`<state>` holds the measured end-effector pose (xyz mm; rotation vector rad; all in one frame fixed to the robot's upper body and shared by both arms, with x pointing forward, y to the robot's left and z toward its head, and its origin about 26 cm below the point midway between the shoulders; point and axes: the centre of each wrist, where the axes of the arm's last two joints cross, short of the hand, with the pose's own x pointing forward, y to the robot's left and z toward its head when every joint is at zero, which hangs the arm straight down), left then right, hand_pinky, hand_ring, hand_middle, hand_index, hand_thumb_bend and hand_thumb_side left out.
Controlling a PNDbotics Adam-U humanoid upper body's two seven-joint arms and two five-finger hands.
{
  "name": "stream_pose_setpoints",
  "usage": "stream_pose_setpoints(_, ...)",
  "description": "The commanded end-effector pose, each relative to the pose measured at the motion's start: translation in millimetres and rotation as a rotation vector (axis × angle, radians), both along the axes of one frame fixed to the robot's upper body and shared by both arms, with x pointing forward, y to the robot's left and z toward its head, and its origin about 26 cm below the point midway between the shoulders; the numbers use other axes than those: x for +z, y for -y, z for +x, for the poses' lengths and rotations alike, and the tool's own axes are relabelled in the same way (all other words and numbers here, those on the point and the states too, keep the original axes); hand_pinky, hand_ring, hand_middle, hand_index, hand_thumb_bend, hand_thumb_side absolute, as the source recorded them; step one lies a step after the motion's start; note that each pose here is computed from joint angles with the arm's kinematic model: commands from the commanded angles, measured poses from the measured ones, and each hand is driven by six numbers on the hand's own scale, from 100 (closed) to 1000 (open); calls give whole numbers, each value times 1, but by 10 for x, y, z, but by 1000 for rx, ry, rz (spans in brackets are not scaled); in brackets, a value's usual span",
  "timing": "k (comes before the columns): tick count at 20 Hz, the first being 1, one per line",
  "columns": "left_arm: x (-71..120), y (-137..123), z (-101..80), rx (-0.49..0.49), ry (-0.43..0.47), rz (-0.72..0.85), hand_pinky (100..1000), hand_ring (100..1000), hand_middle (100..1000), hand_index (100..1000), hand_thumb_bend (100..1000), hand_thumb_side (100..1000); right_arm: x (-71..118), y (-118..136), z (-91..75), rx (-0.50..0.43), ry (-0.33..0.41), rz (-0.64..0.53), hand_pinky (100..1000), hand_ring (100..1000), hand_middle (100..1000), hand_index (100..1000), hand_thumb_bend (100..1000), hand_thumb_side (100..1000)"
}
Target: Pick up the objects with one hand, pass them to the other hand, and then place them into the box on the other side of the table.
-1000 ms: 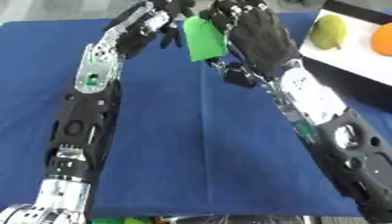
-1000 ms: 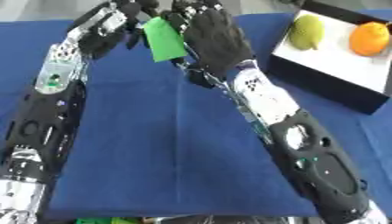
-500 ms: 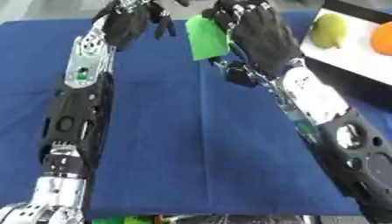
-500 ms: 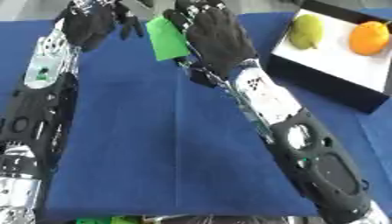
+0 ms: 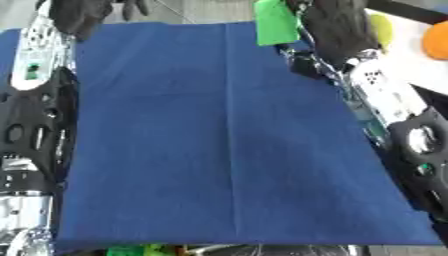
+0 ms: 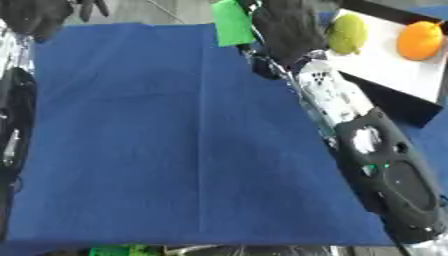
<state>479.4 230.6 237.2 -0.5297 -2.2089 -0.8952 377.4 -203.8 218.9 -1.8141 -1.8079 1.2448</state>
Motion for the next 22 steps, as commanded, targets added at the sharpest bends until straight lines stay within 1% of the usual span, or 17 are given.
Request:
stream_pose_setpoints(1,194,-345,-104,-15,151,22,525,282,696,850,212,844,97,442,126,-191,43,59,776,524,494,393,100,100)
stream_pose_setpoints(2,181,-431,-143,-9,154,10,527,286,696,850,211,837,75,578,175,-250,43,99,772,565,502,443,100,100)
stream_pose_setpoints(3,162,-520,-188,-2,155,-3,530,290,696,851,212,832,48,724,224,-313,42,145,767,613,513,537,100,100)
stream_pose_setpoints(6,108,-741,-326,16,144,-36,534,296,695,851,215,825,-40,1130,341,-475,40,280,766,734,543,702,100,100)
stream_pose_setpoints(8,62,-863,-410,31,130,-48,540,304,694,853,220,826,-102,1384,391,-576,6,363,801,972,669,875,100,120)
stream_pose_setpoints(9,36,-917,-450,40,123,-52,542,305,694,854,222,827,-137,1502,409,-621,-36,401,821,1000,734,935,100,153)
stream_pose_setpoints(10,11,-963,-487,48,114,-55,546,309,694,855,224,828,-173,1610,422,-659,-100,435,874,1000,848,1000,100,198)
stream_pose_setpoints(11,-12,-1003,-518,56,104,-56,547,311,693,855,229,830,-194,1704,426,-688,-173,466,926,1000,932,1000,100,263)
stream_pose_setpoints(12,-29,-1033,-544,62,94,-58,547,311,693,855,229,830,-189,1774,424,-708,-238,490,926,1000,932,1000,100,263)
stream_pose_setpoints(13,-42,-1056,-564,67,86,-59,547,312,693,855,231,832,-175,1822,416,-725,-287,501,951,1000,961,1000,100,349)
stream_pose_setpoints(14,-47,-1069,-579,70,80,-59,547,312,693,855,231,832,-149,1847,408,-734,-317,506,951,1000,961,1000,100,349)
stream_pose_setpoints(15,-75,-1095,-595,77,68,-58,555,321,693,856,247,848,-124,1883,393,-750,-348,499,1000,1000,1000,1000,100,470)
stream_pose_setpoints(18,-203,-1191,-661,110,18,-52,563,328,691,856,258,855,69,1995,311,-841,-485,391,1000,1000,1000,1000,100,412)
stream_pose_setpoints(19,-221,-1212,-679,117,8,-51,565,330,691,856,258,856,137,1993,284,-866,-523,352,1000,1000,1000,1000,100,448)
stream_pose_setpoints(20,-237,-1232,-695,124,0,-49,570,337,691,856,259,860,196,1979,258,-886,-562,310,1000,1000,1000,1000,203,524)
stream_pose_setpoints(21,-254,-1250,-708,131,-7,-46,573,341,690,856,260,863,242,1961,233,-902,-605,268,1000,1000,1000,1000,361,601)
stream_pose_setpoints(22,-272,-1267,-721,138,-14,-43,575,344,690,857,263,864,273,1936,215,-916,-654,220,1000,1000,1000,1000,455,653)
